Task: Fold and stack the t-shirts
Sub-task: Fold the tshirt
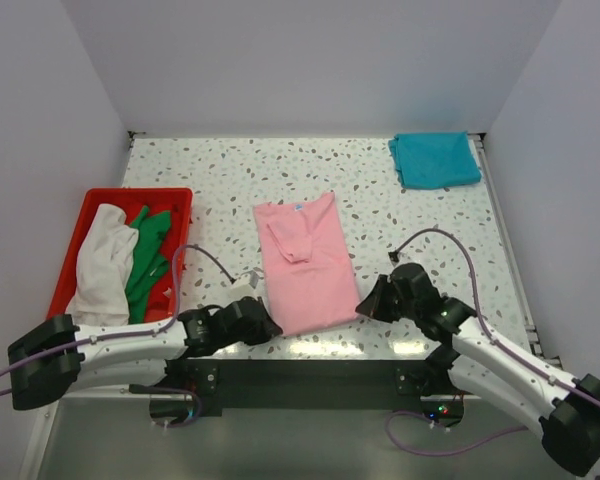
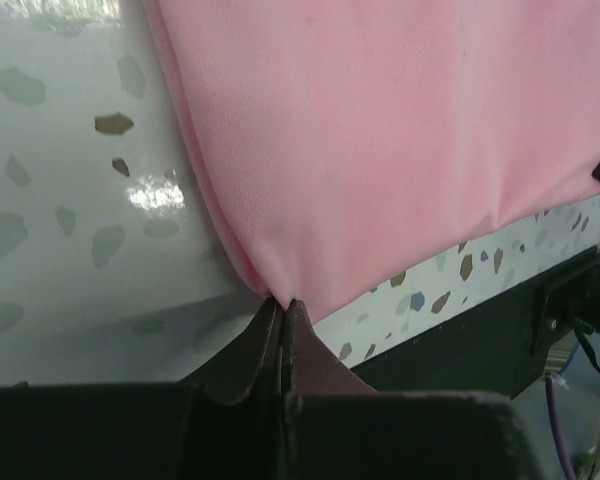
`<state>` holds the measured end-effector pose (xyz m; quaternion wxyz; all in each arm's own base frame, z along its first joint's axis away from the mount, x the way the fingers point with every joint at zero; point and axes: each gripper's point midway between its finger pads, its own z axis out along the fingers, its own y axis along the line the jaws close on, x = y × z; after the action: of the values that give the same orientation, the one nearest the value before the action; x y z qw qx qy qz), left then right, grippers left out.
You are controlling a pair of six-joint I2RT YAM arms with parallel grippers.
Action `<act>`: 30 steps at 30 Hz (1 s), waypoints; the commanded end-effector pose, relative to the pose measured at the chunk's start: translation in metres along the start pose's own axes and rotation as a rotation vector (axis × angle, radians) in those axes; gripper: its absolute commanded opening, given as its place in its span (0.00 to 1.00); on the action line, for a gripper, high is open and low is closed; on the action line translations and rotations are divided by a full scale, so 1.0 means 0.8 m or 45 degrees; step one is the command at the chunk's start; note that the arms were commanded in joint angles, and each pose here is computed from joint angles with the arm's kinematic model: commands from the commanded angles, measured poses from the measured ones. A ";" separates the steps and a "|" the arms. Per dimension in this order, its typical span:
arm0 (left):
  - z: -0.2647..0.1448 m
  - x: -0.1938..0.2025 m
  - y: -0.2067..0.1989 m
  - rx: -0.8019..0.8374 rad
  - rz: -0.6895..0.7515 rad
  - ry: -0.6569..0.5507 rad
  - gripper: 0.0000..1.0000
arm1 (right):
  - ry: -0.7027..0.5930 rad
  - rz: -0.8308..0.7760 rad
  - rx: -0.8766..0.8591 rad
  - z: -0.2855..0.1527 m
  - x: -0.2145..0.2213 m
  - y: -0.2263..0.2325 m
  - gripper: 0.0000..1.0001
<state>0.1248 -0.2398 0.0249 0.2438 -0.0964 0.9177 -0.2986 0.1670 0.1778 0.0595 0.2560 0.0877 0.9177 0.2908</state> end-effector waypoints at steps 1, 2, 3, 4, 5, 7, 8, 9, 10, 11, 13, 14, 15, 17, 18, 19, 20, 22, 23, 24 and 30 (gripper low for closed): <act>-0.021 0.008 0.003 -0.051 -0.035 -0.012 0.00 | 0.071 0.008 -0.029 -0.020 0.031 0.002 0.00; -0.025 0.014 0.001 -0.041 -0.020 -0.011 0.00 | 0.082 -0.003 -0.026 -0.027 0.039 0.004 0.00; -0.030 0.016 0.001 -0.050 -0.017 -0.007 0.00 | 0.078 -0.010 -0.028 -0.032 0.040 0.006 0.00; -0.036 0.015 -0.005 -0.031 -0.034 -0.012 0.00 | 0.072 -0.026 -0.057 -0.039 0.043 0.012 0.00; -0.040 0.015 -0.008 -0.026 -0.026 -0.017 0.00 | 0.080 -0.029 -0.044 -0.044 0.045 0.010 0.00; -0.050 0.011 -0.018 -0.009 -0.026 -0.025 0.00 | 0.059 -0.039 -0.031 -0.050 0.040 0.009 0.00; -0.053 0.010 -0.023 -0.002 -0.018 -0.033 0.00 | 0.048 -0.050 -0.026 -0.056 0.036 0.011 0.00; -0.056 0.007 -0.026 0.001 -0.018 -0.038 0.00 | 0.038 -0.055 -0.021 -0.059 0.032 0.012 0.00; -0.062 0.003 -0.033 0.009 -0.015 -0.047 0.00 | 0.028 -0.060 -0.026 -0.062 0.029 0.016 0.00; -0.066 -0.002 -0.038 0.020 -0.014 -0.063 0.00 | 0.014 -0.070 -0.033 -0.069 0.023 0.022 0.00; -0.074 -0.011 -0.050 0.040 -0.014 -0.081 0.00 | -0.033 -0.083 -0.016 -0.076 0.010 0.025 0.00; -0.077 -0.015 -0.054 0.048 -0.013 -0.097 0.00 | -0.049 -0.099 -0.023 -0.084 0.002 0.033 0.00; -0.082 -0.020 -0.061 0.057 -0.014 -0.105 0.00 | -0.061 -0.105 -0.009 -0.086 -0.002 0.033 0.00; -0.087 -0.027 -0.066 0.062 -0.011 -0.130 0.00 | -0.098 -0.123 -0.012 -0.097 -0.016 0.043 0.00; -0.092 -0.032 -0.072 0.072 -0.007 -0.141 0.00 | -0.104 -0.126 -0.010 -0.099 -0.020 0.047 0.00; -0.093 -0.034 -0.075 0.073 -0.009 -0.150 0.00 | -0.112 -0.132 -0.014 -0.101 -0.023 0.050 0.00; -0.097 -0.042 -0.080 0.076 -0.013 -0.173 0.00 | -0.139 -0.142 -0.019 -0.106 -0.032 0.056 0.00; -0.101 -0.051 -0.085 0.079 -0.011 -0.212 0.00 | -0.137 -0.159 -0.022 -0.108 -0.037 0.065 0.00; -0.103 -0.056 -0.087 0.079 -0.010 -0.228 0.00 | -0.150 -0.163 -0.017 -0.108 -0.042 0.067 0.00; -0.107 -0.064 -0.096 0.095 -0.004 -0.248 0.00 | -0.147 -0.169 0.000 -0.104 -0.044 0.068 0.00; -0.097 -0.126 -0.123 0.120 0.041 -0.310 0.00 | -0.226 -0.222 0.028 -0.096 -0.083 0.097 0.00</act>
<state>0.1505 -0.2407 0.1484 0.3272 -0.1309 0.8832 -0.3094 0.1615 0.1765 0.1553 0.3106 0.0430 0.9164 0.2489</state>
